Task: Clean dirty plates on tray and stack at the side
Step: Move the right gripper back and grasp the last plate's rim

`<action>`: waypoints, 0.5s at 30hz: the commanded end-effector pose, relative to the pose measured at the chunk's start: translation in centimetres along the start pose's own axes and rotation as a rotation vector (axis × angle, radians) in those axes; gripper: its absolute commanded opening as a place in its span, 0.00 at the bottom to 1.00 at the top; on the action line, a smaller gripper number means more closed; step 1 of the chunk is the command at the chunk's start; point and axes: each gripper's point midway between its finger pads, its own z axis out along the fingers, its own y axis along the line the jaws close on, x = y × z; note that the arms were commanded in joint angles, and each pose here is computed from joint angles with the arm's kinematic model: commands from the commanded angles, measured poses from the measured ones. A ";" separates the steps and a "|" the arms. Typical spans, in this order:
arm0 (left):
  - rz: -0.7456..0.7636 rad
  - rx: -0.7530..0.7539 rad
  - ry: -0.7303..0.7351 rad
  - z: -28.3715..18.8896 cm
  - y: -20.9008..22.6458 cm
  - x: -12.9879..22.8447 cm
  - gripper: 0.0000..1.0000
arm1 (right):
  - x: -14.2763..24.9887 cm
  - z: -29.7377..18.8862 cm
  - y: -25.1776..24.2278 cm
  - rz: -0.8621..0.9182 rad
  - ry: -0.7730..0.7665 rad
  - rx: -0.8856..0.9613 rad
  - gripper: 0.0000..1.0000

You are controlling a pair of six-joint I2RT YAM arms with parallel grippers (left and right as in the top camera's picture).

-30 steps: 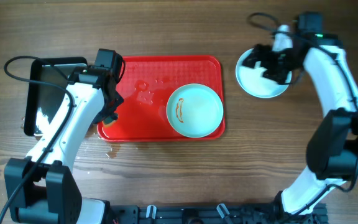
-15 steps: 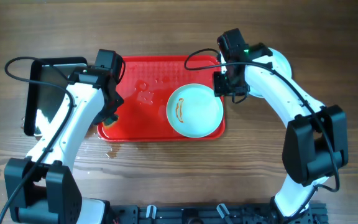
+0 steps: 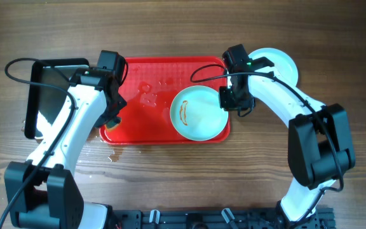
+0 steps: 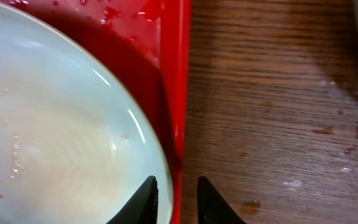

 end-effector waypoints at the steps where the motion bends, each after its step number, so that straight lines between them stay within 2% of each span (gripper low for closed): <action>1: 0.009 0.012 0.002 -0.2 0.1 0.0 0.04 | 0.5 0.6 0.6 0.006 0.029 -0.033 0.20; 15: 0.008 0.034 0.017 -0.2 -0.3 0.3 0.04 | 1.5 1.4 1.4 0.004 0.084 -0.072 0.16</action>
